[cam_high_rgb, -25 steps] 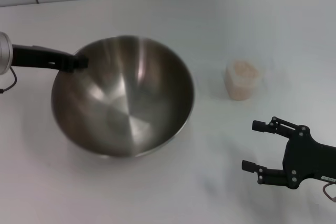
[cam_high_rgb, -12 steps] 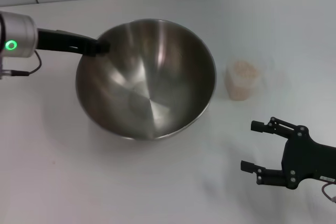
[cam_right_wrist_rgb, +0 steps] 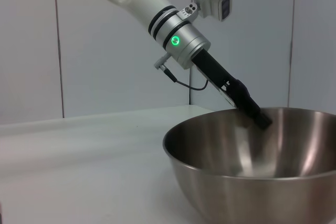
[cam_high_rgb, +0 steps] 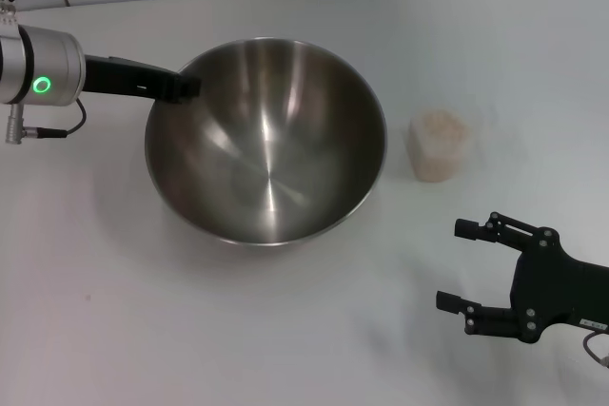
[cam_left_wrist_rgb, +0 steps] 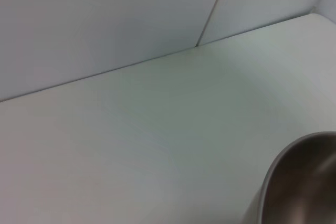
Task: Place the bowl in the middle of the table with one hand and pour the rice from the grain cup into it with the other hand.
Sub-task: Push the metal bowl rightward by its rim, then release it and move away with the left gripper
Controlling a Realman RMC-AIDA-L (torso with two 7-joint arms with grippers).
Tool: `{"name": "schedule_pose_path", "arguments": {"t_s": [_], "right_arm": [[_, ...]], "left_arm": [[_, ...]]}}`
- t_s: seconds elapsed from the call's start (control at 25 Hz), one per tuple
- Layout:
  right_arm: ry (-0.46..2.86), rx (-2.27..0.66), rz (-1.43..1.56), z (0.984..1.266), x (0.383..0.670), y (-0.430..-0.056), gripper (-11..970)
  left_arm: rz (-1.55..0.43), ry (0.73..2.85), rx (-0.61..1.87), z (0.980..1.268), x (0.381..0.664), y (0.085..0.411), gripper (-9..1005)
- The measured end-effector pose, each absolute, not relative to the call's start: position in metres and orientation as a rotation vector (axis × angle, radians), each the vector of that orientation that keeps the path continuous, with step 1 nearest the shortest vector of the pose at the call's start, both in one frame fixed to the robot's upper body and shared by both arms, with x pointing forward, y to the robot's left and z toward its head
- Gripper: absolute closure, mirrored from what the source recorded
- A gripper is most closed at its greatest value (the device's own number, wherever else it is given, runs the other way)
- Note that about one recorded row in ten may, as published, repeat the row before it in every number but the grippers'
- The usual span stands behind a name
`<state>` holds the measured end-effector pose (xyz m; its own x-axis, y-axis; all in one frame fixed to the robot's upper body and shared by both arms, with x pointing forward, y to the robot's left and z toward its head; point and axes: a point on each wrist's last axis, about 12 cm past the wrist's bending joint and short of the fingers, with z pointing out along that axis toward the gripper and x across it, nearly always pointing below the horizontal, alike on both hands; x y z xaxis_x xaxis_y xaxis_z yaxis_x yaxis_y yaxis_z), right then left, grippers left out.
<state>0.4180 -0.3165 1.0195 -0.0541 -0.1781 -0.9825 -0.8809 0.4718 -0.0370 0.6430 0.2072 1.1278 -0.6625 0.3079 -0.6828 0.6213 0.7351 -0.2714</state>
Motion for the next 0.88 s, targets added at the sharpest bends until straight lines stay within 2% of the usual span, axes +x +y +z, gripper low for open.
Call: {"name": "schedule_pose_path", "arguments": {"t_s": [0.36, 0.52, 0.56, 0.68, 0.76, 0.88], "right_arm": [[1.543, -0.957, 0.747, 1.020, 0.418, -0.316, 175], [1.545, -0.954, 0.744, 1.019, 0.418, -0.317, 177], [1.546, -0.949, 0.741, 1.019, 0.418, -0.317, 177], [1.547, -0.942, 0.740, 1.019, 0.417, -0.317, 179], [1.547, -0.918, 0.739, 1.019, 0.416, -0.317, 180], [1.548, -0.882, 0.725, 1.018, 0.416, -0.319, 181]], "left_arm": [[-0.635, 2.298, 0.663, 1.126, 0.644, 0.211, 822], [-0.628, 2.275, 0.699, 1.133, 0.645, 0.210, 719], [-0.617, 2.231, 0.742, 1.144, 0.642, 0.212, 693], [-0.613, 2.188, 0.774, 1.152, 0.637, 0.212, 616], [-0.578, 2.082, 0.880, 1.168, 0.618, 0.212, 564], [-0.534, 2.040, 0.951, 1.170, 0.602, 0.215, 434]]}}
